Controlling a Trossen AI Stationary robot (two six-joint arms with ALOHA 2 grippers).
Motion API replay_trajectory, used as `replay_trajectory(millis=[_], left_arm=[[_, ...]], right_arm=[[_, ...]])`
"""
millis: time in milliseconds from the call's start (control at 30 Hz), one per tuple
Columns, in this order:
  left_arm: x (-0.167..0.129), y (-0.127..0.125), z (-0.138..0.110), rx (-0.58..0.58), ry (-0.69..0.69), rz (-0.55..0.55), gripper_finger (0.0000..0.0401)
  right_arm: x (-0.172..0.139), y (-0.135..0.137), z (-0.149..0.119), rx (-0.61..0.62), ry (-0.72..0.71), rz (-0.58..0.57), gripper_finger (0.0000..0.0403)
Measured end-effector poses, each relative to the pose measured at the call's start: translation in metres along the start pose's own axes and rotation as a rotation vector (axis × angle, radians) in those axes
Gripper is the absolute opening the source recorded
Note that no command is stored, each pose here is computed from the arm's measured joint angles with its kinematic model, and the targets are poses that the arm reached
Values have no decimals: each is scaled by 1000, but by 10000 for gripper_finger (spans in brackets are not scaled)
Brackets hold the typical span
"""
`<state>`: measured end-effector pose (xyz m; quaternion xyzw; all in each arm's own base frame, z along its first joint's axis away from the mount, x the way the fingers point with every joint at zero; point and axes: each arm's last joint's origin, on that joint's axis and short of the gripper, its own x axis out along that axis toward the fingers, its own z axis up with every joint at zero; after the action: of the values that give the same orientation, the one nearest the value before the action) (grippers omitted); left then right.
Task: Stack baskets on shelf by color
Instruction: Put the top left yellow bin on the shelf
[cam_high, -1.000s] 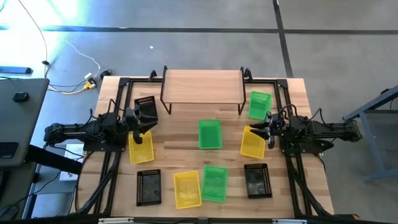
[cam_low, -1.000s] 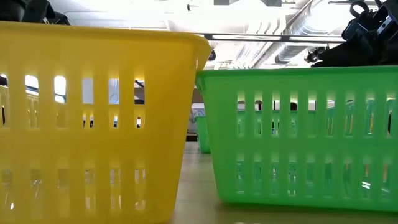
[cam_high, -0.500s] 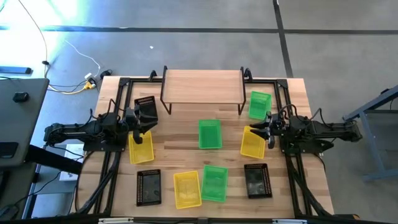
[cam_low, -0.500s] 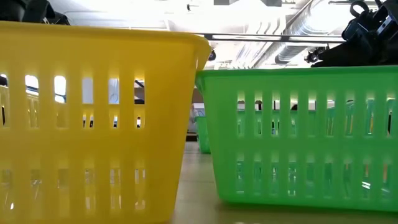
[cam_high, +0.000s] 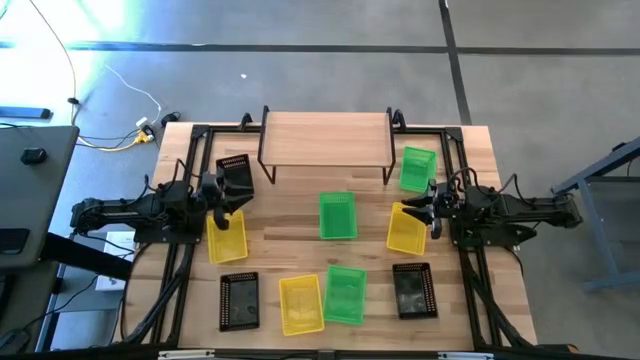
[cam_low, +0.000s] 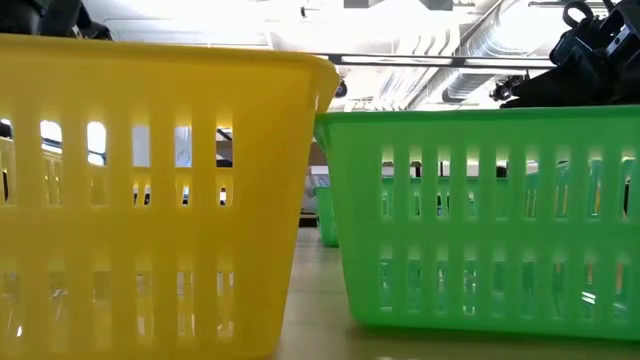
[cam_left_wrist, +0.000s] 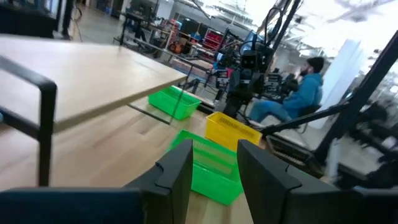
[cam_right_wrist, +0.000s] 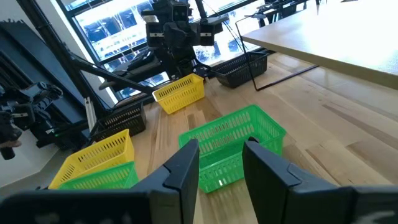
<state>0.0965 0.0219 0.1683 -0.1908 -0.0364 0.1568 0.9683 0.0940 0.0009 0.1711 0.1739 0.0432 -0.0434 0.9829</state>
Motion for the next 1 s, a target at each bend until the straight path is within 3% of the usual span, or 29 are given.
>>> replay_trajectory(millis=[167, 533, 733, 1000], left_arm=[[0, 0, 0, -114, 2, 0, 117], [0, 0, 0, -143, 2, 2, 134], [0, 0, 0, -304, 3, 0, 169], [0, -3, 2, -362, 17, -86, 171]], right_arm=[[0, 0, 0, 0, 0, 0, 110], [0, 0, 0, 0, 0, 0, 110], [0, 0, 0, 0, 0, 0, 110], [0, 0, 0, 0, 0, 0, 110]])
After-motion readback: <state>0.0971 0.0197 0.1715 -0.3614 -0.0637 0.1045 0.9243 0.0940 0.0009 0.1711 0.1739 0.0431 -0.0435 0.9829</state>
